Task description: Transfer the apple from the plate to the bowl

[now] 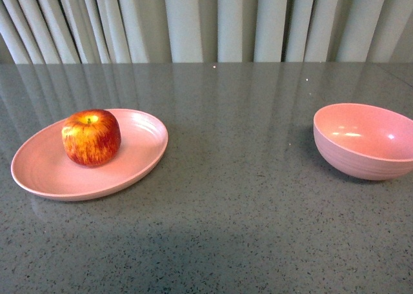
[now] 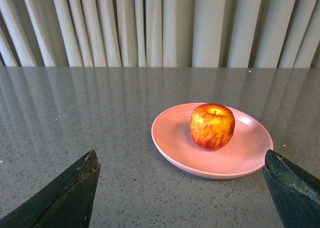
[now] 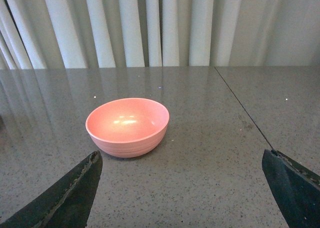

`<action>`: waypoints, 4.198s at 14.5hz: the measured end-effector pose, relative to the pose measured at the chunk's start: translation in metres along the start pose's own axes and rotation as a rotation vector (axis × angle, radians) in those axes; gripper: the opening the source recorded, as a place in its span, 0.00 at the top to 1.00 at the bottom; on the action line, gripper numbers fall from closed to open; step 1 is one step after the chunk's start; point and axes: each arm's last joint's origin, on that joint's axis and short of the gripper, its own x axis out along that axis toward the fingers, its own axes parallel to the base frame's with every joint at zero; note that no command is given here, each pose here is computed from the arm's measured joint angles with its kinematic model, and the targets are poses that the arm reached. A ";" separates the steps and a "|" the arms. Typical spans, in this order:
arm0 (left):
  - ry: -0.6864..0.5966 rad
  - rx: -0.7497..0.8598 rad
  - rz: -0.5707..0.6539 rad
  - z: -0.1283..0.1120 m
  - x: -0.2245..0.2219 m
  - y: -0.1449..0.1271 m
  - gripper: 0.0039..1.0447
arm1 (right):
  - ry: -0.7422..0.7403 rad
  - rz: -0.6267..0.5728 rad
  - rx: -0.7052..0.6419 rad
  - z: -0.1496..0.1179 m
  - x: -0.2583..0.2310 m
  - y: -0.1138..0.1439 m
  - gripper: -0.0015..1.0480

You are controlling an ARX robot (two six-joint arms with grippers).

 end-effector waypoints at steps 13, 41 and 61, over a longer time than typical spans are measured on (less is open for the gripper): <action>0.000 0.000 0.000 0.000 0.000 0.000 0.06 | 0.000 0.000 0.000 0.000 0.000 0.000 0.06; 0.000 0.000 0.000 0.000 0.000 0.000 0.06 | 0.650 0.041 0.089 0.028 0.271 -0.008 0.06; 0.000 0.000 0.000 0.000 0.000 0.000 0.06 | 0.745 0.061 0.197 0.004 0.268 -0.003 0.97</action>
